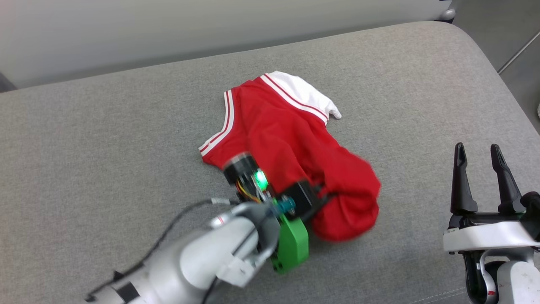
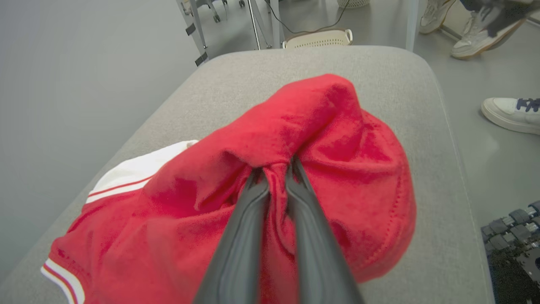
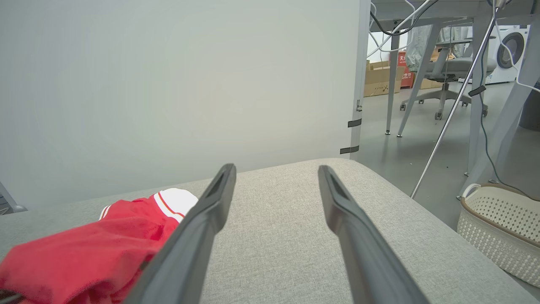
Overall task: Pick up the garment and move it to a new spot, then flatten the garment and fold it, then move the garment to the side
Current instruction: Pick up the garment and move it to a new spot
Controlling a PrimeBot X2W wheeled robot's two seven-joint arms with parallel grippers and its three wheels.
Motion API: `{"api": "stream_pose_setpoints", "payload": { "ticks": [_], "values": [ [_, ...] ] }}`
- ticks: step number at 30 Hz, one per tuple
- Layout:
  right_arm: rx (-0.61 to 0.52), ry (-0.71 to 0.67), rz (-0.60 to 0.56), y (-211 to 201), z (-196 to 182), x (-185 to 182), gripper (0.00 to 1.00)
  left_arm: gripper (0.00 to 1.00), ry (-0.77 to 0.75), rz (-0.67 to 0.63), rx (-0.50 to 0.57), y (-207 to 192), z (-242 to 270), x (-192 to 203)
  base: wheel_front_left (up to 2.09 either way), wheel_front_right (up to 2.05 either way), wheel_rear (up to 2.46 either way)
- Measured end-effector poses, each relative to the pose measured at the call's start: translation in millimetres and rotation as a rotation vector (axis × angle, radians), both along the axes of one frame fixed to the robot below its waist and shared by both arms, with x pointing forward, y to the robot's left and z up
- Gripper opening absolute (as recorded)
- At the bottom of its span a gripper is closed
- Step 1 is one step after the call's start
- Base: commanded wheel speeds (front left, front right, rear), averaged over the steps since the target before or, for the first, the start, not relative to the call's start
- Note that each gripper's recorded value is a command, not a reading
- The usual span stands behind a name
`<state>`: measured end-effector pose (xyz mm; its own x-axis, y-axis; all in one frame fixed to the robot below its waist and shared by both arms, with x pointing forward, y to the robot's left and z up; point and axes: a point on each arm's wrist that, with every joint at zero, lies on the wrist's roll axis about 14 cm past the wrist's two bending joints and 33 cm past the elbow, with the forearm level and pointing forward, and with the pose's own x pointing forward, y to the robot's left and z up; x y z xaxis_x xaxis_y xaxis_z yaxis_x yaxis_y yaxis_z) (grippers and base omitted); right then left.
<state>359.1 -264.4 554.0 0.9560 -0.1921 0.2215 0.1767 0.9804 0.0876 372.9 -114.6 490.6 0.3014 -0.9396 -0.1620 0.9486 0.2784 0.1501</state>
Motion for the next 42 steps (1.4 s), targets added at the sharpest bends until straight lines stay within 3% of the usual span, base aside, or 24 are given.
{"api": "stream_pose_setpoints", "payload": {
  "ticks": [4, 5, 6, 10, 16, 19, 26, 35, 42],
  "values": [
    [0.003, 0.015, 0.005, 2, -5, 3, 1.00, 0.00, 0.121, -0.025, 0.047, -6, -39, -32, 0.00, 0.00, 0.00],
    [0.005, 0.019, 0.010, 3, -7, 4, 1.00, 0.87, 0.136, -0.023, 0.046, -7, -43, -36, 0.00, 0.00, 0.00],
    [0.007, 0.021, 0.014, 4, -8, 5, 1.00, 1.00, 0.147, -0.021, 0.046, -8, -46, -38, 0.00, 0.00, 0.00],
    [0.012, 0.029, 0.043, 13, -11, 11, 1.00, 1.00, 0.173, 0.007, 0.016, -7, -47, -40, 0.00, 0.00, 0.00],
    [0.010, 0.022, 0.083, 26, -10, 19, 1.00, 1.00, 0.144, 0.148, -0.072, 15, -23, -10, 0.00, 0.00, 0.00],
    [0.007, 0.023, 0.103, 33, -10, 19, 1.00, 1.00, 0.082, 0.229, -0.098, 37, -6, 7, 0.00, 0.00, 0.00],
    [0.005, 0.017, 0.172, 56, -8, 21, 1.00, 1.00, -0.050, 0.567, -0.269, 125, 56, 44, 0.00, 0.00, 0.00],
    [-0.001, 0.013, 0.261, 86, -7, 21, 1.00, 1.00, -0.023, 0.971, -0.412, 232, 52, 16, 0.00, 0.00, 0.00],
    [-0.003, 0.021, 0.295, 98, -9, 19, 1.00, 1.00, -0.015, 1.078, -0.445, 258, 41, -8, 0.00, 0.00, 0.00]
  ]
}}
